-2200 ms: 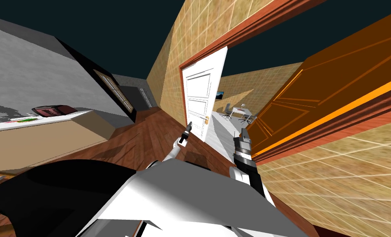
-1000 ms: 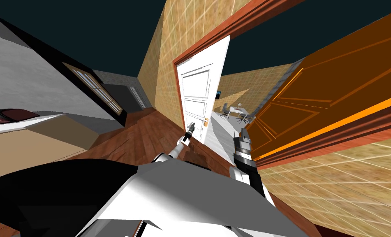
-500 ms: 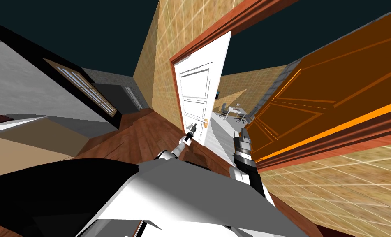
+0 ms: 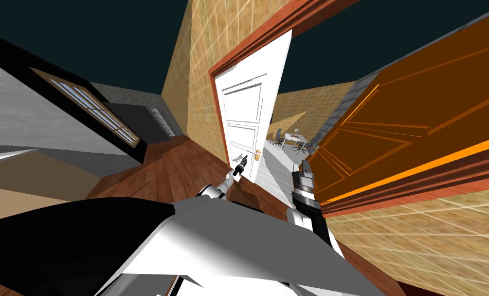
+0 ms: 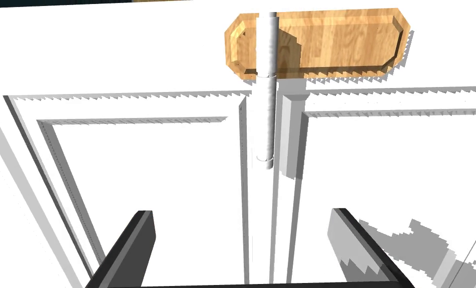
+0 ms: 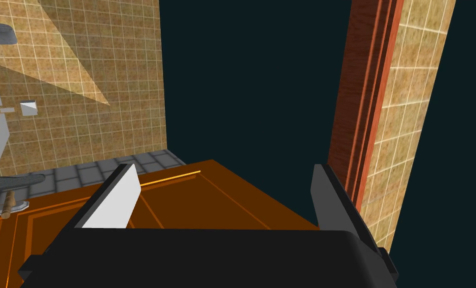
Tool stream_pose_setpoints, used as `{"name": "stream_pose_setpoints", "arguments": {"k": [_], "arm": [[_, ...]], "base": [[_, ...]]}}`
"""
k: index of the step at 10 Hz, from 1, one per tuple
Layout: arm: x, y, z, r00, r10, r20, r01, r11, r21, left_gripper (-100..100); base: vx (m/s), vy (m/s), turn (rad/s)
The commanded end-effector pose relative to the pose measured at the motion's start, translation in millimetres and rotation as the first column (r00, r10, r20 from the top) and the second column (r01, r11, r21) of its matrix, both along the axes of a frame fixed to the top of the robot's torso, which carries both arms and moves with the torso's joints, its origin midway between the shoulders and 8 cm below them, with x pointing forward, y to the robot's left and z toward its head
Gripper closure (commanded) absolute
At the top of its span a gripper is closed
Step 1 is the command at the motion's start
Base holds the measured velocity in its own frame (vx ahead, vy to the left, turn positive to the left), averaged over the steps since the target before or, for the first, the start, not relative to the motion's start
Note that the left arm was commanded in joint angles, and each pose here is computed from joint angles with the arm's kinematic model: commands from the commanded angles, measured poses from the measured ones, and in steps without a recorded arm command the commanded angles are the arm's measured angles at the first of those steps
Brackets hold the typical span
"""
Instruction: Push the door open
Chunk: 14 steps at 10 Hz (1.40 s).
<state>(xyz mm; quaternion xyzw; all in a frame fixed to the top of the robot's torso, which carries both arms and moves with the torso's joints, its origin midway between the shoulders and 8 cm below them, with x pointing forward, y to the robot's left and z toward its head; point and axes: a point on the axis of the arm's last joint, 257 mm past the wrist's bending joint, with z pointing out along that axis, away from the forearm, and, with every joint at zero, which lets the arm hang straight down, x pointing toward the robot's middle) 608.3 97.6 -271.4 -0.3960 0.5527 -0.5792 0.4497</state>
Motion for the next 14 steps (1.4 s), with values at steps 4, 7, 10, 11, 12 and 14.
{"name": "stream_pose_setpoints", "arguments": {"k": [4,7,10,11,12,14], "arm": [[0.5,-37.1,-18.5,0.9963,-0.047,-0.072,0.046,0.9989,-0.012,-100],[5.4,-17.5,-19.8,0.9972,-0.028,-0.07,0.029,0.9995,0.013,-100],[9.4,1.1,-20.3,0.9977,-0.008,-0.067,0.011,0.9993,0.035,-100],[9.9,3.5,-20.5,0.9977,-0.005,-0.067,0.007,0.9993,0.037,-100],[9.6,2.4,-20.8,0.9976,-0.004,-0.068,0.007,0.9994,0.033,-100],[7.3,-8.7,-21.2,0.9972,-0.012,-0.073,0.013,0.9998,0.015,-100]], "base": [[0.107,0.048,-0.065],[0.074,0.019,-0.024],[0.144,-0.056,-0.021],[0.21,-0.086,-0.02],[0.219,-0.059,-0.024],[0.184,-0.074,-0.023]]}}
